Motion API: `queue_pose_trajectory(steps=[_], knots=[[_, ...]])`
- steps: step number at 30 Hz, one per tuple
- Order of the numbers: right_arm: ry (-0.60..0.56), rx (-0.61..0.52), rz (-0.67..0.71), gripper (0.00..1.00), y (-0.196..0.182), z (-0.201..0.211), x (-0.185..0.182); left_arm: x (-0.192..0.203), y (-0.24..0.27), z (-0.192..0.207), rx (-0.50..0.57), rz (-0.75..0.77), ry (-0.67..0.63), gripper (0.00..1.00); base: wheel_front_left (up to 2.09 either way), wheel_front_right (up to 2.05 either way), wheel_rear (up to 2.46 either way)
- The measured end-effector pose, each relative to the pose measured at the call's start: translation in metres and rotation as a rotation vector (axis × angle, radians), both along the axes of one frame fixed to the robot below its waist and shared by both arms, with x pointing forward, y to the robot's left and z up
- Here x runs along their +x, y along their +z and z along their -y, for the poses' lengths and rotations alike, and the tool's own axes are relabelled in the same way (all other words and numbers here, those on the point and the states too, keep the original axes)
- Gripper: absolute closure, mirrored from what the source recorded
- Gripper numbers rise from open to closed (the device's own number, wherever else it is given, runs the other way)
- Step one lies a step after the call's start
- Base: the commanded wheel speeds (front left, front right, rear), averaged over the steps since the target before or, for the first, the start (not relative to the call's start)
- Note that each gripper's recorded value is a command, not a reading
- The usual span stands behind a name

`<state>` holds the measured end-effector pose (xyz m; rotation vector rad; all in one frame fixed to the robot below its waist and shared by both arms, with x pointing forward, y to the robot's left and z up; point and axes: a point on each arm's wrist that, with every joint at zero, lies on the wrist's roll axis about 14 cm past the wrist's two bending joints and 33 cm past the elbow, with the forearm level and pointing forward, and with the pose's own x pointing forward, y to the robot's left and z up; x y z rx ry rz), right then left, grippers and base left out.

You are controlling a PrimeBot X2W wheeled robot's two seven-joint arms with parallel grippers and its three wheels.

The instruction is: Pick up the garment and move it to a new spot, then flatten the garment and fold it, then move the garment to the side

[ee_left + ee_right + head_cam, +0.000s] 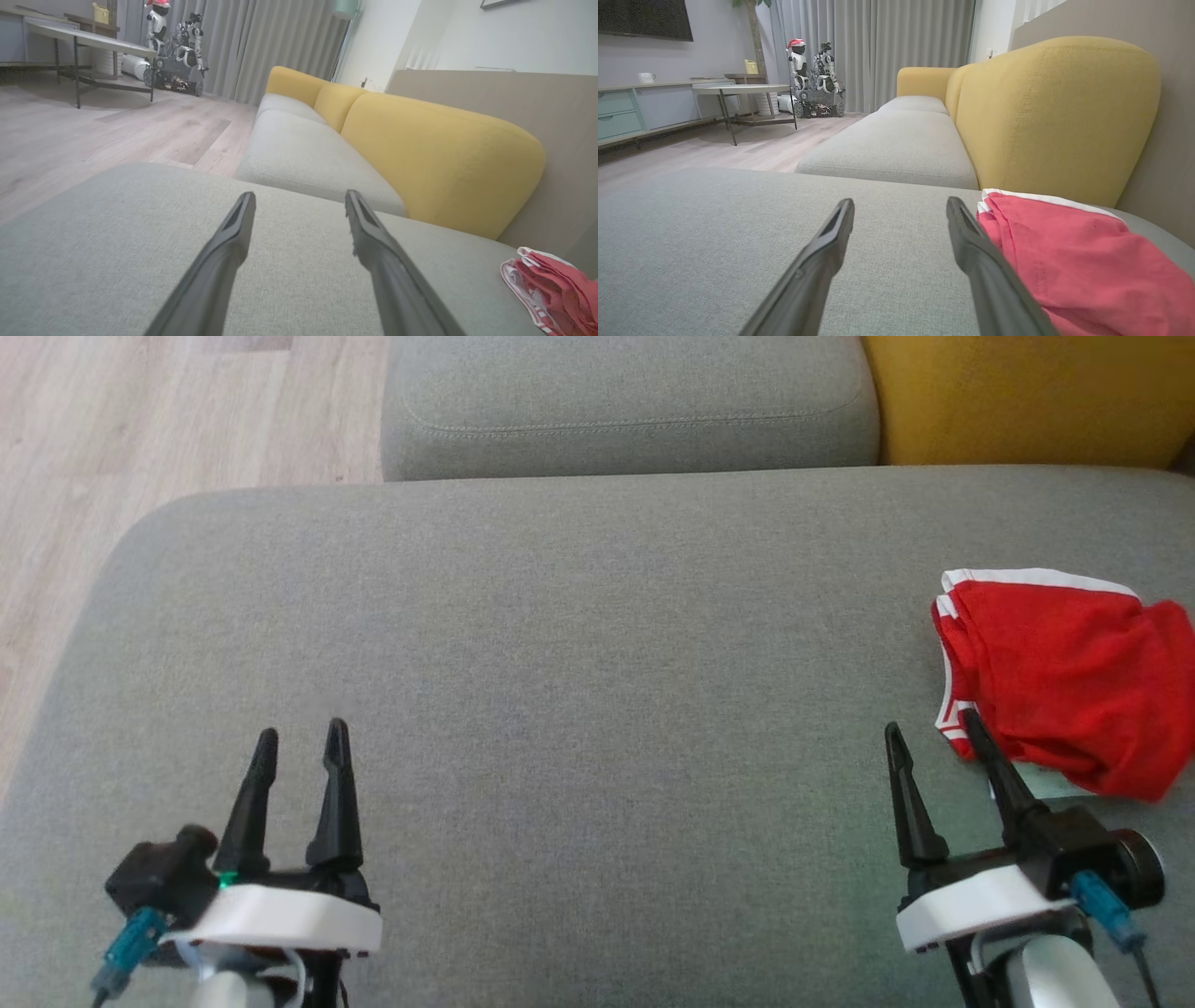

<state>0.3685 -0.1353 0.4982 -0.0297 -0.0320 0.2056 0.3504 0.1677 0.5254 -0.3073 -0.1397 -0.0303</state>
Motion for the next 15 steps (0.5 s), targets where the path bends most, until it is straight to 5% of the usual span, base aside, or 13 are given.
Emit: queue_pose_trajectory(steps=[1,7,15], knots=[[0.001,0.0,-0.002,1.0,0.0,0.0,0.0,0.0,0.001,0.0,-0.004,0.003,0.001,1.0,0.0,0.0,0.0],[-0.012,0.005,-0.138,1.0,-0.043,0.004,-0.02,-0.015,-0.043,0.0,-0.018,-0.137,0.007,1.0,0.0,0.0,0.0],[-0.043,0.107,-0.16,1.0,-0.043,0.008,-0.019,-0.016,-0.049,-0.002,-0.1,-0.168,0.013,1.0,0.0,0.0,0.0]])
